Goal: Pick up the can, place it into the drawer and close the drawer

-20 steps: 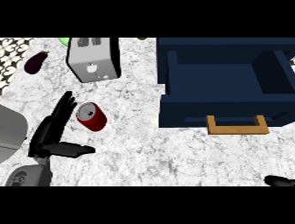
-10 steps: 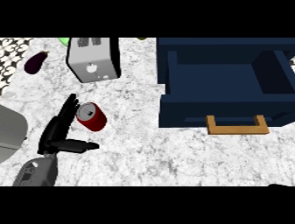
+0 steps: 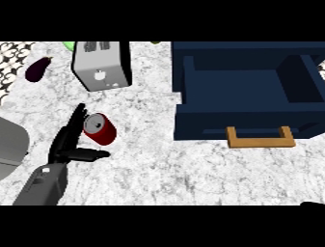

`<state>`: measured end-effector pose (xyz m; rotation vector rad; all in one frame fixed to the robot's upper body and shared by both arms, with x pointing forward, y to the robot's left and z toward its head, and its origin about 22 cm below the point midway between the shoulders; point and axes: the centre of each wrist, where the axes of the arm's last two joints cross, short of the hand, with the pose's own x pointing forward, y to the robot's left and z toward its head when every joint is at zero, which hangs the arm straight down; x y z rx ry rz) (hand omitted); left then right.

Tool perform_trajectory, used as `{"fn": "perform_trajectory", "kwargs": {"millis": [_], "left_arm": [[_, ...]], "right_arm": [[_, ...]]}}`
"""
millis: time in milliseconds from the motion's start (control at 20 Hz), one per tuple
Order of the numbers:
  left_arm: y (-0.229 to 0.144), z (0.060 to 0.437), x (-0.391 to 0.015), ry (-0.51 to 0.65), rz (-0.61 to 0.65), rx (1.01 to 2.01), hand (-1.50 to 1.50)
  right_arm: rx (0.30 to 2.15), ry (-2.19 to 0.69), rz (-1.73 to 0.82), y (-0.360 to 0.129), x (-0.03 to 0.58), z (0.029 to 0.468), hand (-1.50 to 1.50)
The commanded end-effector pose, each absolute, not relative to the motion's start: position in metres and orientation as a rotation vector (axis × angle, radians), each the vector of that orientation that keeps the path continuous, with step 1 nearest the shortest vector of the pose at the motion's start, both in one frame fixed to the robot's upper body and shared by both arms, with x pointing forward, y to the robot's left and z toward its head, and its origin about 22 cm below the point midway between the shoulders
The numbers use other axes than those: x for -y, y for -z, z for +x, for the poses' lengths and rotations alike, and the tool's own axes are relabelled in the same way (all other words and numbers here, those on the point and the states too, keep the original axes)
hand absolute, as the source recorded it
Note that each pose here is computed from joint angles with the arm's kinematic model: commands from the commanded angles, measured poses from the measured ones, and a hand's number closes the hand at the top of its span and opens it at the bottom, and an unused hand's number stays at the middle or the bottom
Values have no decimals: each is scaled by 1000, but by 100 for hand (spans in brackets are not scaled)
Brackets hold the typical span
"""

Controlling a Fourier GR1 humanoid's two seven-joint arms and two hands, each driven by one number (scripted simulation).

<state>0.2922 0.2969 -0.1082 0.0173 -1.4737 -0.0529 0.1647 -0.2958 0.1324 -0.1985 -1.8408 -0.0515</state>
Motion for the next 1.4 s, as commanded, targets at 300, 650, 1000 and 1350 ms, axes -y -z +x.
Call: {"fn": "perform_trajectory", "kwargs": {"millis": [300, 650, 1000, 1350], "left_arm": [[116, 310, -292, 76, -19, 1474, -150], [107, 326, -272, 184, -97, 1475, -150], [123, 309, -272, 160, -240, 1494, 150], [96, 339, -269, 166, -291, 1543, 150]], "right_arm": [[1860, 63, -184, -138, 278, 168, -150], [1844, 61, -224, -152, 287, 174, -150], [1867, 38, -200, -142, 298, 175, -150], [1866, 48, -217, -123, 307, 182, -150]]}}
